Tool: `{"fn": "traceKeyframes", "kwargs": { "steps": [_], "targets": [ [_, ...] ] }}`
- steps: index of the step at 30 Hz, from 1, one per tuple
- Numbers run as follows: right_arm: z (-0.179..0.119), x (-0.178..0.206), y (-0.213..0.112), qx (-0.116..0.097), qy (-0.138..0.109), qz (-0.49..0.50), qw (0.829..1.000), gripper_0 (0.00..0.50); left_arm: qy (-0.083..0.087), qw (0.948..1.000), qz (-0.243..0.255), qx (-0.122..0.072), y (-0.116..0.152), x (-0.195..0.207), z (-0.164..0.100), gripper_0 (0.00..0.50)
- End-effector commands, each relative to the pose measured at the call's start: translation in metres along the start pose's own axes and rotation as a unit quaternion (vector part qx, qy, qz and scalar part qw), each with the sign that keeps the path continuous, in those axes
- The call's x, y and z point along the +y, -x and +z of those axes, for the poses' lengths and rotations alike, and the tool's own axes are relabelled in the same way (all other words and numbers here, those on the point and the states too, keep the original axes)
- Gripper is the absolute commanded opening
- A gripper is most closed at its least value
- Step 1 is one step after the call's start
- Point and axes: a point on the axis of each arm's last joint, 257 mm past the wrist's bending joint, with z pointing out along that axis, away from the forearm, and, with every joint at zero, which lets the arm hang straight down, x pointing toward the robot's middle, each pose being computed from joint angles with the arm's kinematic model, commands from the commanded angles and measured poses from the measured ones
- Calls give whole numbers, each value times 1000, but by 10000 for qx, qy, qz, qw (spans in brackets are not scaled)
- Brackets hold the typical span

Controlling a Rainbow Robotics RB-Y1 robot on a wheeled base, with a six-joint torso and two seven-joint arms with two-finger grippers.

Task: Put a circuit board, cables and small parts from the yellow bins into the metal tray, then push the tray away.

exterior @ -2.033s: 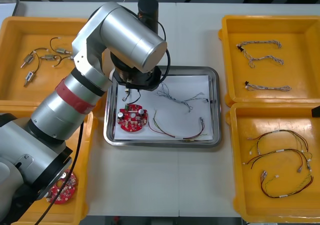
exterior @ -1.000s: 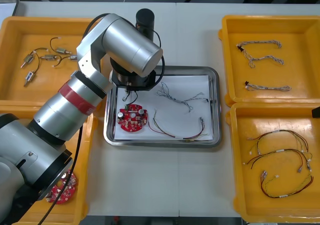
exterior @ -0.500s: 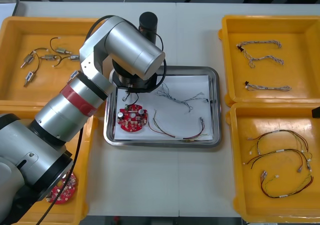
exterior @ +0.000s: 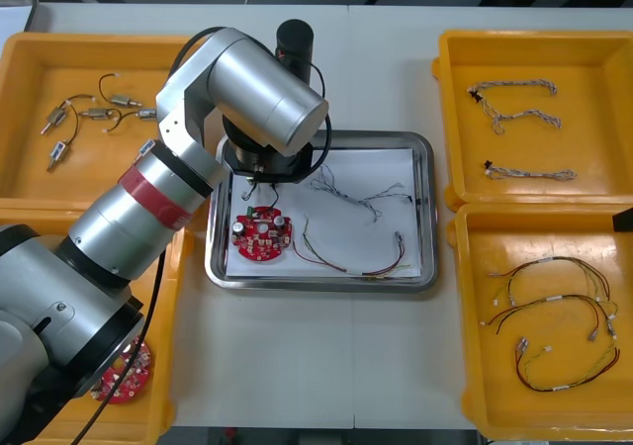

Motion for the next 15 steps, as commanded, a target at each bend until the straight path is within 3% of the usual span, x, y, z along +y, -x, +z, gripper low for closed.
{"fn": "traceKeyframes", "kwargs": {
  "steps": [1, 7, 12, 15],
  "targets": [
    [-15, 5, 2, -190, -84, -284, 9994, 500, -502, 9981, -222, -263, 26, -30, -56, 500],
    [-19, 25, 1, -252, -15, -656, 9975, 500, -431, 9987, -179, -179, 32, -14, -85, 500],
    [-21, 49, 2, -309, 106, -1054, 9939, 500, -471, 9987, -109, -148, 38, 12, -101, 500],
    [-22, 68, 1, -329, 217, -1412, 9892, 500, -498, 9984, -103, -243, 47, 35, -116, 500]
  ]
}}
